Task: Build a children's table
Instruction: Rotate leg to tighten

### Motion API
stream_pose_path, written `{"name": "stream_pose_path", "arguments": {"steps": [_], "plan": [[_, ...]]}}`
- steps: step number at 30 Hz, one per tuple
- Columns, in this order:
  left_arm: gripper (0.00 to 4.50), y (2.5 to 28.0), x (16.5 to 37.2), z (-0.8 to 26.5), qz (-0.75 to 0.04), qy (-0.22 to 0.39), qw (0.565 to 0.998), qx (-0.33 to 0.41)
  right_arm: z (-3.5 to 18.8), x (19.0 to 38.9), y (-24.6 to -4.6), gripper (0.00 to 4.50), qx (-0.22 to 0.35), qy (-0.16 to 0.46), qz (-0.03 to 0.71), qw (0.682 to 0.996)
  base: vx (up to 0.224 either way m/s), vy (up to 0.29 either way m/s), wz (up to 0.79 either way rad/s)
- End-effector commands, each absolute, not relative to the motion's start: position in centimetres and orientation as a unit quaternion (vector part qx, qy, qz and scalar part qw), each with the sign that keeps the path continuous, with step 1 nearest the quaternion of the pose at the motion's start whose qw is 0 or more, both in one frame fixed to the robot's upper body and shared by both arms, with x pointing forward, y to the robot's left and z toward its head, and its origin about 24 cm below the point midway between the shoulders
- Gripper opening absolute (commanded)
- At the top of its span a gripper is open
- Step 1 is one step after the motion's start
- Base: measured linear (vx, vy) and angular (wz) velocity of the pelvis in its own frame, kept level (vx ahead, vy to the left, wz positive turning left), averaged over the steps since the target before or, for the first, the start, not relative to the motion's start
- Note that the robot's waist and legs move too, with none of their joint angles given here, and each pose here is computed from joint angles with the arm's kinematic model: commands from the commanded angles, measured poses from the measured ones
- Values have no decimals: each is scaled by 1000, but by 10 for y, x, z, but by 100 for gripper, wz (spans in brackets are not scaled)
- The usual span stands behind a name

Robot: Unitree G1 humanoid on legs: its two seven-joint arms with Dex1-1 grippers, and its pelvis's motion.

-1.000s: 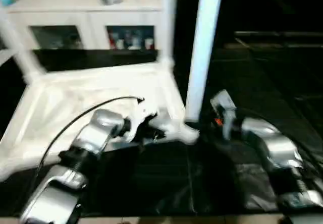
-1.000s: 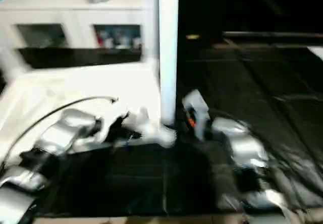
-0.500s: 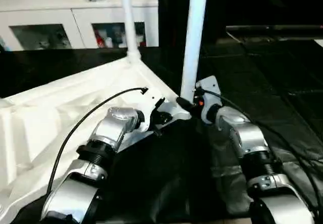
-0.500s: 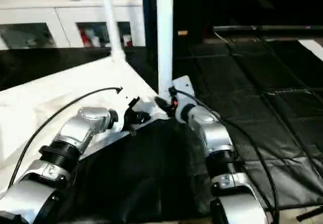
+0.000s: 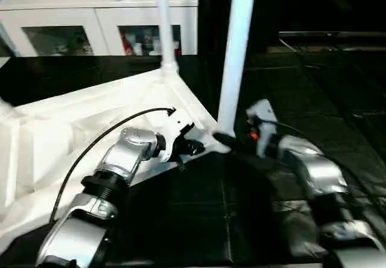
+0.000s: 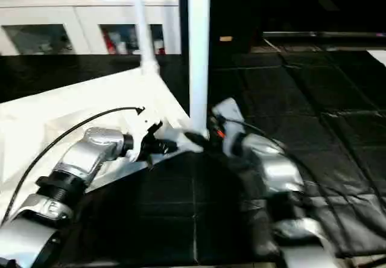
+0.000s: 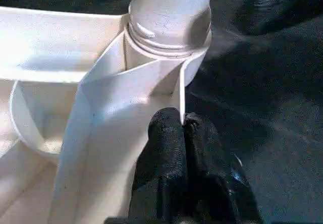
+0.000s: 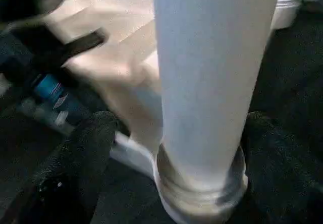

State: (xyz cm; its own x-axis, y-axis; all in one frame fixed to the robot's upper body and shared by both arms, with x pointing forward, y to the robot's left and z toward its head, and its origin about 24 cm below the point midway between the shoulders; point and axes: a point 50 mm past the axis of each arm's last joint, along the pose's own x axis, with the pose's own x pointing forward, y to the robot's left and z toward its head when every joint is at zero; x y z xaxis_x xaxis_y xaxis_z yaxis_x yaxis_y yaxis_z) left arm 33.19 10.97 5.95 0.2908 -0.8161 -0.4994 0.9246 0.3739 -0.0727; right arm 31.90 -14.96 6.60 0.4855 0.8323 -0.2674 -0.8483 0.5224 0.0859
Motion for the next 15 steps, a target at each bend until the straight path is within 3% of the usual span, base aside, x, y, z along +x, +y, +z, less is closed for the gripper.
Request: {"name": "stream_pose_path", "arguments": {"steps": [1,5,7,15], "plan": [[0,104,331,75,-586,192,776,129,65,311,-143,436,-39,138,542,828,0,0,0],[0,109,326,74,-611,196,754,141,69,308,-154,436,-39,144,569,809,0,0,0],[0,114,318,75,-647,195,722,150,74,304,-163,436,-37,155,603,781,0,0,0],[0,120,301,70,-700,204,661,180,75,299,-165,436,-54,161,653,738,0,0,0]]}}
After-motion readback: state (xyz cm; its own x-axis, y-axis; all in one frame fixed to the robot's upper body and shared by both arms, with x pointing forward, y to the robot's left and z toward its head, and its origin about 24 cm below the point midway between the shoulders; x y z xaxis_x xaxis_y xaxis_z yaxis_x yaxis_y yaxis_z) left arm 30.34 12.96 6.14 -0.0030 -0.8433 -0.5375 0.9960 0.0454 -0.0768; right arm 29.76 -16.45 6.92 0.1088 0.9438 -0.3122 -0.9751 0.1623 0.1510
